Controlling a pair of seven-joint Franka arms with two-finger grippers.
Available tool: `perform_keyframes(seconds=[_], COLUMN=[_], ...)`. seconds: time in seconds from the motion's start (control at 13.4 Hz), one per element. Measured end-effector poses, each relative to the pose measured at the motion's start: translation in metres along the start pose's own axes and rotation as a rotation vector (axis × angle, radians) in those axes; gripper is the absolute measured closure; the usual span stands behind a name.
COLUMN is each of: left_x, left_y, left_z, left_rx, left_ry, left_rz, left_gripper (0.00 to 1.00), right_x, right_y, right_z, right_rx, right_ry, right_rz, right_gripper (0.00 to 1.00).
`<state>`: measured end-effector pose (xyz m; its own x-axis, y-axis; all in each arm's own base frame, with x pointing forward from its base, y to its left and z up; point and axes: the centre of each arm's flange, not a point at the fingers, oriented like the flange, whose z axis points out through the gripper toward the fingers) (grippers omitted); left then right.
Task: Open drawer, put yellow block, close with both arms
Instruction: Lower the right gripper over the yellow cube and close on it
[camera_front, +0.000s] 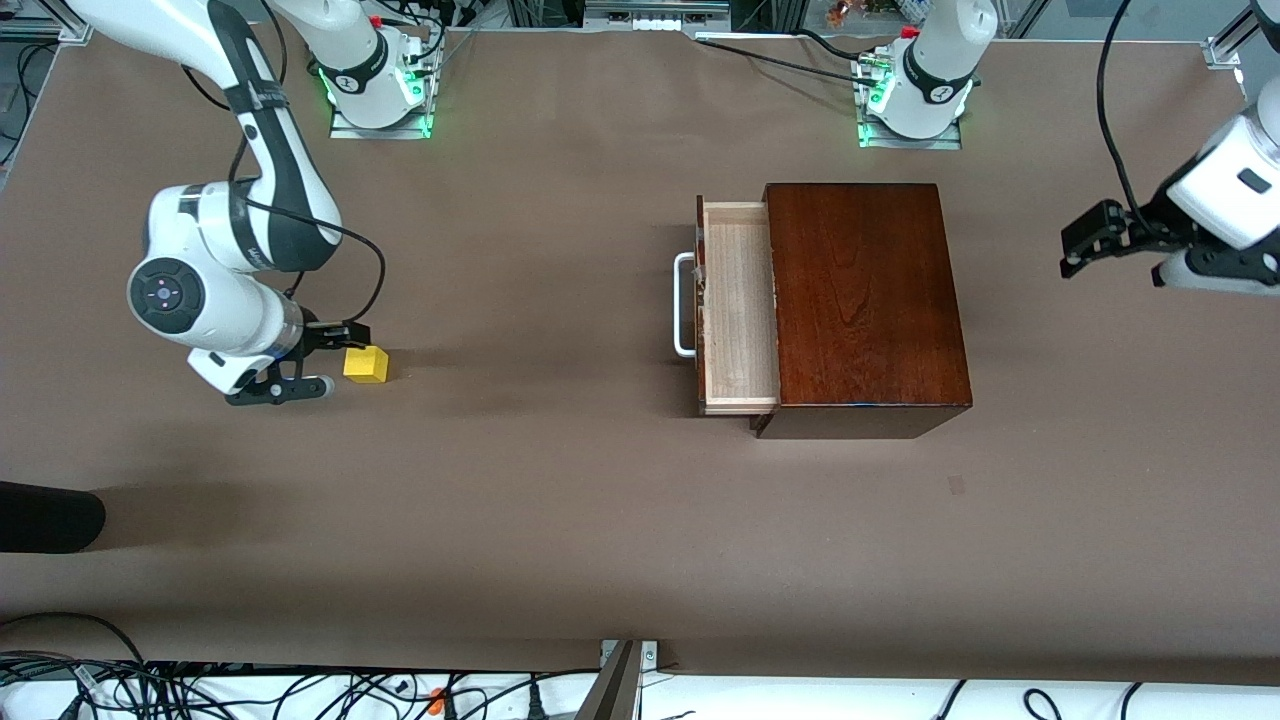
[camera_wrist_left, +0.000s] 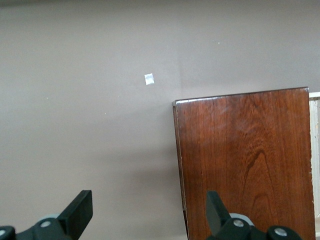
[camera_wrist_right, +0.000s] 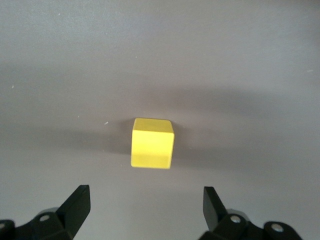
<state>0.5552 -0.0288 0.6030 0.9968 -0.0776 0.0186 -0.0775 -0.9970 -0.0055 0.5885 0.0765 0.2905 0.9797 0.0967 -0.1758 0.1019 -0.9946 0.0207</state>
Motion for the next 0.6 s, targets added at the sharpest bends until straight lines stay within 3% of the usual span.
perform_keyframes(seconds=[0.6], left_x=[-0.014], left_y=[-0.006], left_z=[0.01], left_rx=[-0.003], left_ry=[-0.067], left_rz=[-0.03], left_gripper=[0.0], right_x=[-0.011], right_y=[0.005], right_z=[0.084], right_rx=[0.002], right_ry=[0.053], right_rz=[0.022], right_gripper=[0.0])
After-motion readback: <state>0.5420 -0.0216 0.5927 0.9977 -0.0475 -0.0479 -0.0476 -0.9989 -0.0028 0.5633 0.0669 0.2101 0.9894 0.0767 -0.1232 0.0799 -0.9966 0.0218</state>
